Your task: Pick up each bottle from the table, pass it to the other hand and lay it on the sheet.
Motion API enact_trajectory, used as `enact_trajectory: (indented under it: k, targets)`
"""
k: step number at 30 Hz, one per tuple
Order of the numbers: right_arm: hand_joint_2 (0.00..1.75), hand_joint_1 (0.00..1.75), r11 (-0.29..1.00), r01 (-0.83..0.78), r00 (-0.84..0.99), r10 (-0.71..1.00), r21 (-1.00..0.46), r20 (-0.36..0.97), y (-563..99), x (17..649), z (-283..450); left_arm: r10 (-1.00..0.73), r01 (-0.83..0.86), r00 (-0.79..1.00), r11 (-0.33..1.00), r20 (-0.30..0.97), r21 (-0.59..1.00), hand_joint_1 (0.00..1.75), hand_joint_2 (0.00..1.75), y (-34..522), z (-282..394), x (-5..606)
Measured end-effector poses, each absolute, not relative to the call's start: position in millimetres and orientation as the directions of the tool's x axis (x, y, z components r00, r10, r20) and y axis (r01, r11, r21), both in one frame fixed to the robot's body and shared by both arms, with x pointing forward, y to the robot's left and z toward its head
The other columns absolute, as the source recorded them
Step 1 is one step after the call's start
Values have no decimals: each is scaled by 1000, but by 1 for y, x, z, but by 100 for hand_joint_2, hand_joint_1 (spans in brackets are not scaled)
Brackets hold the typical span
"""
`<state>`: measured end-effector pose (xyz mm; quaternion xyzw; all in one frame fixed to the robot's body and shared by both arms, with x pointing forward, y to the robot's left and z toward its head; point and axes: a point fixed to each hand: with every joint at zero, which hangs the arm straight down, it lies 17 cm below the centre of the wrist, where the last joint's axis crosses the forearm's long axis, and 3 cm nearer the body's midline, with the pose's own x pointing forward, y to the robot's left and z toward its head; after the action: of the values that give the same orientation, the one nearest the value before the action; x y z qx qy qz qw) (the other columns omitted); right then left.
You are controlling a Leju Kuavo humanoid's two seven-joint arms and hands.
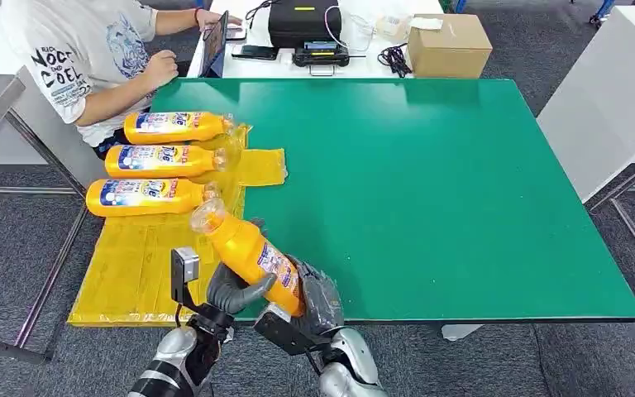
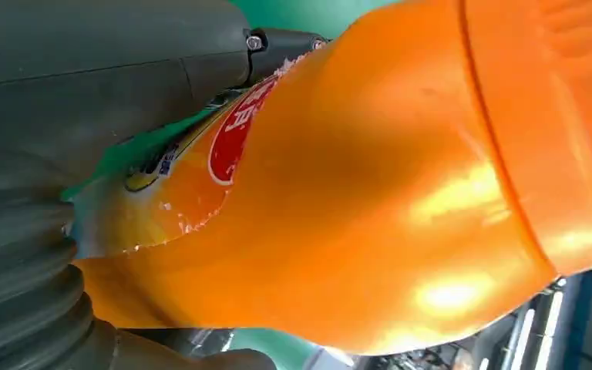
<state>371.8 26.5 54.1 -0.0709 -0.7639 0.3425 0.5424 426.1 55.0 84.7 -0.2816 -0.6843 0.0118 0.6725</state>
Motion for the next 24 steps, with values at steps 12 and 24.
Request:
enact_trajectory:
  k: [12, 24]
  targets:
    - [175, 175, 737, -296, -433, 464, -608, 773, 40, 368, 58, 445, 367, 56, 823, 894, -433, 134, 175, 58, 90, 427]
    - [175, 171, 714, -322, -446, 465, -622, 765, 49, 368, 56, 557, 344, 52, 769, 829, -538, 175, 175, 72, 96, 427]
